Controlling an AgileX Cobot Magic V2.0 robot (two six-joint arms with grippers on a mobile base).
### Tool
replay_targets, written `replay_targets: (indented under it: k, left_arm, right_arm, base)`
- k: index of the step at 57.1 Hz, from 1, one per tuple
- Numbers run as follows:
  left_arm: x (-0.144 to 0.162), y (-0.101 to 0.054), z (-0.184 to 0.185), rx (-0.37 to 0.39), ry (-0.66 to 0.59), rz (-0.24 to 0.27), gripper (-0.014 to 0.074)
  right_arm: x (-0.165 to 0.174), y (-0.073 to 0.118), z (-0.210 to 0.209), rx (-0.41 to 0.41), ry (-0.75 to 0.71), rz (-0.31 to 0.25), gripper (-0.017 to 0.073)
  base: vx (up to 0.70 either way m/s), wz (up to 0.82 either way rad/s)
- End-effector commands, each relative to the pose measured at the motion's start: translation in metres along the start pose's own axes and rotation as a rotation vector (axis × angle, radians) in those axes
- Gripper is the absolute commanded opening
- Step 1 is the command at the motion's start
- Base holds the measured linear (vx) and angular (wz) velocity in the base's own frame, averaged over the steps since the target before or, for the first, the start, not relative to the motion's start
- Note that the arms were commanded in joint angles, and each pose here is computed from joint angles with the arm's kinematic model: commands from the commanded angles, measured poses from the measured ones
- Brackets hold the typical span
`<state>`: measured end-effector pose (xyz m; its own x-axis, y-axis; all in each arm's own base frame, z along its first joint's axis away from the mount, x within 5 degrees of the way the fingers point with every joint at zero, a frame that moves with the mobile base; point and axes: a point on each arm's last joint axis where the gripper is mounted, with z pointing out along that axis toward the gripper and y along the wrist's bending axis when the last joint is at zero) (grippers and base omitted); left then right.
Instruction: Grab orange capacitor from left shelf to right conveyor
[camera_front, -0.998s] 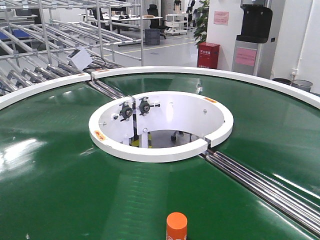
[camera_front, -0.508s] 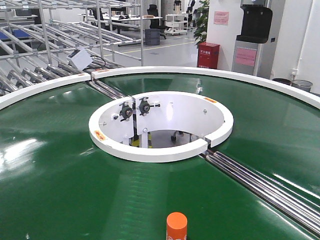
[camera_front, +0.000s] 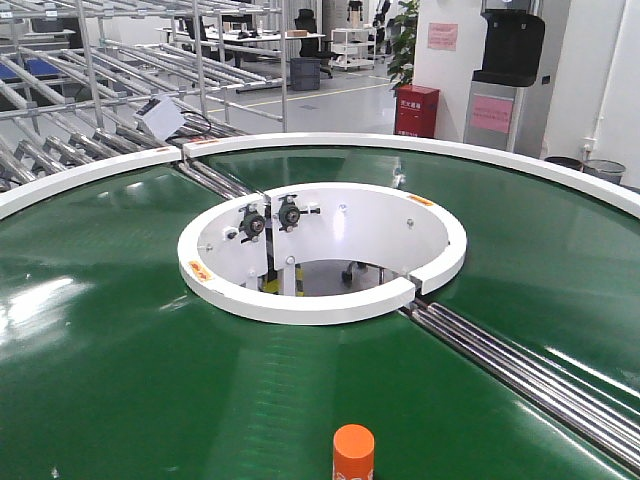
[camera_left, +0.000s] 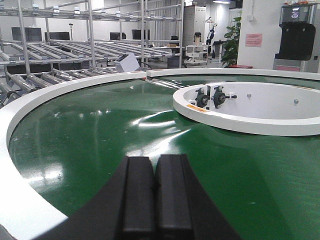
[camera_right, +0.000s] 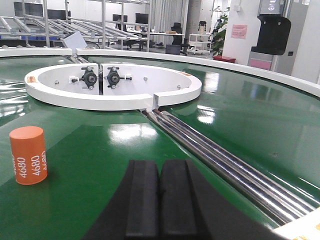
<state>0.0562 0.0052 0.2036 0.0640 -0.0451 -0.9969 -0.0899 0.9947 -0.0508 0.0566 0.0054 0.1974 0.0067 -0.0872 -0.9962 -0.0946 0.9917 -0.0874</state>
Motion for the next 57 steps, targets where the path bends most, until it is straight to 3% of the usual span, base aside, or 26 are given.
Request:
replay_targets:
  k: [1, 57]
  left_arm:
    - [0.0030, 0.0006, -0.0003, -0.001, -0.060, -0.014, -0.0006]
    - [0.0030, 0.0006, -0.0003, -0.001, -0.060, -0.014, -0.0006]
  right_arm:
    - [-0.0062, -0.0008, -0.0004, 0.012, -0.088, -0.011, -0.0011]
    - [-0.0059, -0.0006, -0.0004, 0.010, -0.085, -0.001, -0.0009]
  base:
    - [0.00, 0.00]
    - [0.00, 0.00]
